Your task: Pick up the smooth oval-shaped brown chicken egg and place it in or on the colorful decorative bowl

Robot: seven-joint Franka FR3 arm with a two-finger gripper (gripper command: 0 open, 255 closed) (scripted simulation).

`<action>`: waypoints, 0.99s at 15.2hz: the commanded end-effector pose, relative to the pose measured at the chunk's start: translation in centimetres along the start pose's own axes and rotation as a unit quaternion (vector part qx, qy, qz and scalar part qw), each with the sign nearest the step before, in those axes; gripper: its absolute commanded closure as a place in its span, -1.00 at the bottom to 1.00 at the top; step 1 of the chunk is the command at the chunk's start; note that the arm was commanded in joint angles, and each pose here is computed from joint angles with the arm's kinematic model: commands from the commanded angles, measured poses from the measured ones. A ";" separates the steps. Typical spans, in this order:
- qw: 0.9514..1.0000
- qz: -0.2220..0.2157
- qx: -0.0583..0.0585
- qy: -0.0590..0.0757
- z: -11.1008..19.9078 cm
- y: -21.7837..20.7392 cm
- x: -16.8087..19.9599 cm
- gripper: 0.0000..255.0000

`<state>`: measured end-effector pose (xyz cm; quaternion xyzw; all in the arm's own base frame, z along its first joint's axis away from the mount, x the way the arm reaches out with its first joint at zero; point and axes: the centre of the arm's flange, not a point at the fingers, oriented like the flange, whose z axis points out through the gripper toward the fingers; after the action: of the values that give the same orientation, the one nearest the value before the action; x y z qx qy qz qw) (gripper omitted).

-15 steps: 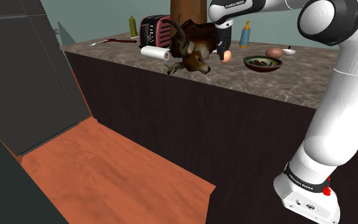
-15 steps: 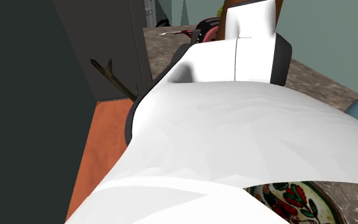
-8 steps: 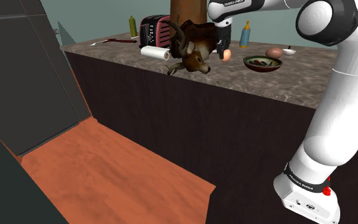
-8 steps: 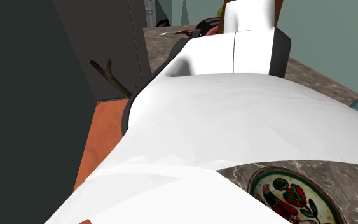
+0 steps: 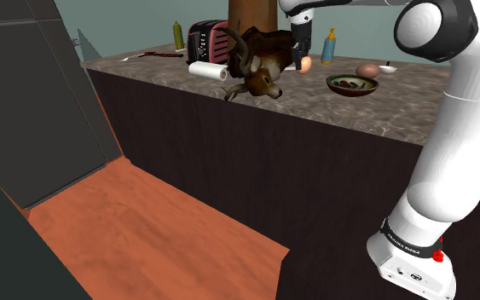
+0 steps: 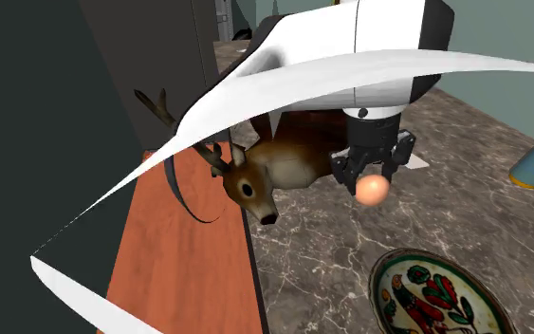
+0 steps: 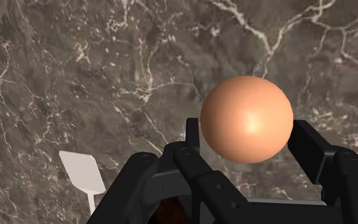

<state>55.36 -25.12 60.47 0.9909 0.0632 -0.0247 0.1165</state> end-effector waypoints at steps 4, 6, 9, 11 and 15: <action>1.000 0.000 0.000 0.000 -2.7 0.7 -0.1 1.00; 1.000 0.000 0.000 0.000 -3.7 0.9 -0.1 1.00; 1.000 0.000 0.000 0.000 -5.3 1.3 -0.2 1.00; 1.000 0.000 0.000 0.000 -6.3 1.5 -0.3 1.00; 1.000 0.000 0.000 0.000 -6.1 1.6 -4.3 1.00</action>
<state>52.74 -25.68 67.30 0.9909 0.0628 -0.0249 0.1166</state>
